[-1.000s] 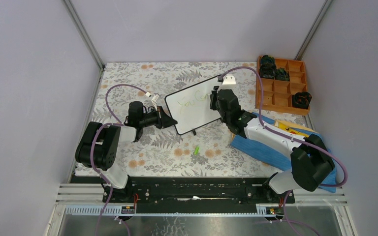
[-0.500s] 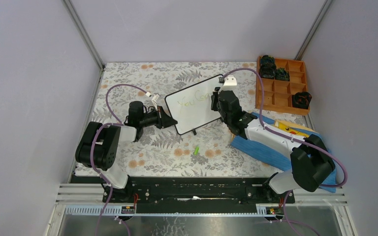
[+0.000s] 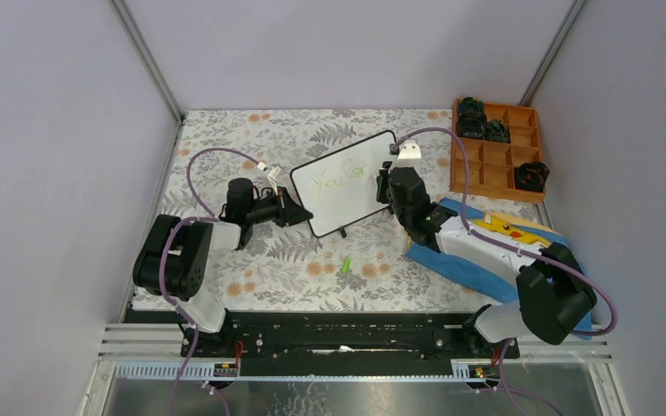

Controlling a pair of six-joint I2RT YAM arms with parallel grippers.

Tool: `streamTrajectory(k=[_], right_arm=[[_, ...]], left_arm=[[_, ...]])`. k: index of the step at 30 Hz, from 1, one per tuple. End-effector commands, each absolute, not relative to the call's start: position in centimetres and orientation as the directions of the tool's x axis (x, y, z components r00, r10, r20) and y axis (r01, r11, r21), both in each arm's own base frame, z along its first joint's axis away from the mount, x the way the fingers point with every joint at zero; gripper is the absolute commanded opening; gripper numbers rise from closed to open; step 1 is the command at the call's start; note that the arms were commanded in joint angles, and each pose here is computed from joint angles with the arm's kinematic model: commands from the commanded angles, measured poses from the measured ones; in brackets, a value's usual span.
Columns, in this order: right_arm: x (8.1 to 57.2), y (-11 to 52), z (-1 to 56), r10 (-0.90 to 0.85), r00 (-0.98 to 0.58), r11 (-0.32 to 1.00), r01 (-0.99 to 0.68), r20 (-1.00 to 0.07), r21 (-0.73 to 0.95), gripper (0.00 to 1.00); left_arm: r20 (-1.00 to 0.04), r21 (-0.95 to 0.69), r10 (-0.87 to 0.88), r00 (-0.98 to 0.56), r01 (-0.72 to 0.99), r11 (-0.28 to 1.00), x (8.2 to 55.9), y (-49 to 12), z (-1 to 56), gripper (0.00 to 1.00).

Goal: Write a sentence on the whiteboard

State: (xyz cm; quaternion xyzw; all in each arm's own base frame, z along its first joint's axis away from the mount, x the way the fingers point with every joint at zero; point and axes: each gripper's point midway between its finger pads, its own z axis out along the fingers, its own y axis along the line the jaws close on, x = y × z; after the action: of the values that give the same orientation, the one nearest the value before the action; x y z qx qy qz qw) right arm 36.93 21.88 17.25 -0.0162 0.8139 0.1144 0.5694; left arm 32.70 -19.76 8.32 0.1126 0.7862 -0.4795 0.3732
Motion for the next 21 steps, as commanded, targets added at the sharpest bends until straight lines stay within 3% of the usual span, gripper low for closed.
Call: streamTrajectory(k=[1,10,21], right_arm=[[36.7,21.1,23.0,0.221,-0.22,0.951,-0.166,-0.95,0.26,0.0],[32.5,24.4,26.5,0.227,-0.171,0.892,-0.357,-0.959,0.275,0.0],[26.7,28.9,19.1,0.072,-0.272,0.836,-0.509,-0.96,0.207,0.0]], left_arm=[[-0.651,-0.663,-0.175,-0.738,0.442,0.604,32.7,-18.6,5.5,0.0],[-0.65,-0.664,-0.173,-0.74,0.441,0.604,32.6,-18.6,5.3,0.0],[-0.65,-0.662,-0.17,-0.741,0.443,0.604,32.6,-18.6,5.3,0.0]])
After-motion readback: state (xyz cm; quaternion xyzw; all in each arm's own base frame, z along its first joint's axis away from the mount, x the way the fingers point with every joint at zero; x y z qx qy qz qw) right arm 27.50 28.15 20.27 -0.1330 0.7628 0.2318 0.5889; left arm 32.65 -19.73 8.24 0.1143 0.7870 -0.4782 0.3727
